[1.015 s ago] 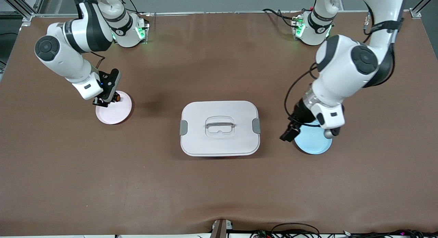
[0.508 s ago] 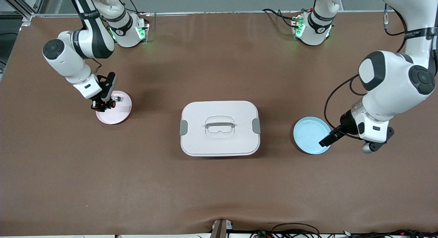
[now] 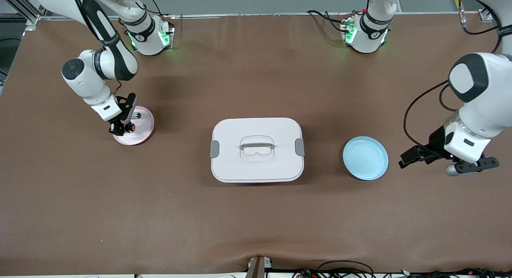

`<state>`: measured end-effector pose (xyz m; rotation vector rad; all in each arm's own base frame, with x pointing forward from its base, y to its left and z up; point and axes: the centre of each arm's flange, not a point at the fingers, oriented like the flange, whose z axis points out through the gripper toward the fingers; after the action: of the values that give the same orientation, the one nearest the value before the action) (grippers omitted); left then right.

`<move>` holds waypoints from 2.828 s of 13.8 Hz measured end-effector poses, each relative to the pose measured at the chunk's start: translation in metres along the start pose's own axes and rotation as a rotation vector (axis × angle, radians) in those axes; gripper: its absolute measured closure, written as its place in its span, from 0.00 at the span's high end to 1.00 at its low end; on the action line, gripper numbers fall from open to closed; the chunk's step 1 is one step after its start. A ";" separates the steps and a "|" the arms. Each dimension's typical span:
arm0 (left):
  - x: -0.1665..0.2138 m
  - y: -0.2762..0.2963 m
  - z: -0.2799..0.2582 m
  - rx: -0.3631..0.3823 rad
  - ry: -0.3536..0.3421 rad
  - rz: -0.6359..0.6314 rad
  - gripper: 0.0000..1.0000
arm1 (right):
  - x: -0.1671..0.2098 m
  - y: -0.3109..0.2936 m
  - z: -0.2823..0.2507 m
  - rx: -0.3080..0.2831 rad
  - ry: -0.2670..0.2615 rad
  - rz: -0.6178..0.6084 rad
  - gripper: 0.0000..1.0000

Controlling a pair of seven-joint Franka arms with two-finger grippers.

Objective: Transfer orange switch to right arm and place
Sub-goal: 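Lower the orange switch onto the white plate with the right gripper, then open the right gripper beside the green switch and release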

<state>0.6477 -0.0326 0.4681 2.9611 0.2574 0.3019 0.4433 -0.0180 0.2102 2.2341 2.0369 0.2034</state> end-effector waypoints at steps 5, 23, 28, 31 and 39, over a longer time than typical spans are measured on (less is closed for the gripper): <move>0.008 -0.003 -0.041 0.049 0.003 0.033 1.00 | 0.001 -0.005 0.017 -0.013 0.001 -0.002 0.35; -0.027 0.003 -0.133 0.076 -0.027 0.073 1.00 | 0.002 -0.007 0.031 -0.025 0.004 0.004 1.00; -0.039 -0.001 -0.165 0.079 -0.030 0.065 1.00 | 0.003 0.005 0.022 0.052 0.005 0.027 1.00; -0.047 -0.001 -0.170 0.083 -0.062 0.067 1.00 | 0.004 0.025 -0.001 0.130 0.012 0.060 1.00; -0.049 0.005 -0.175 0.084 -0.079 0.076 1.00 | 0.007 0.071 -0.067 0.272 0.025 0.130 1.00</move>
<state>0.5638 -0.0227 0.6286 3.0627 0.1519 0.1867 0.5017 -0.0180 0.2889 2.5373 2.0397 -0.0389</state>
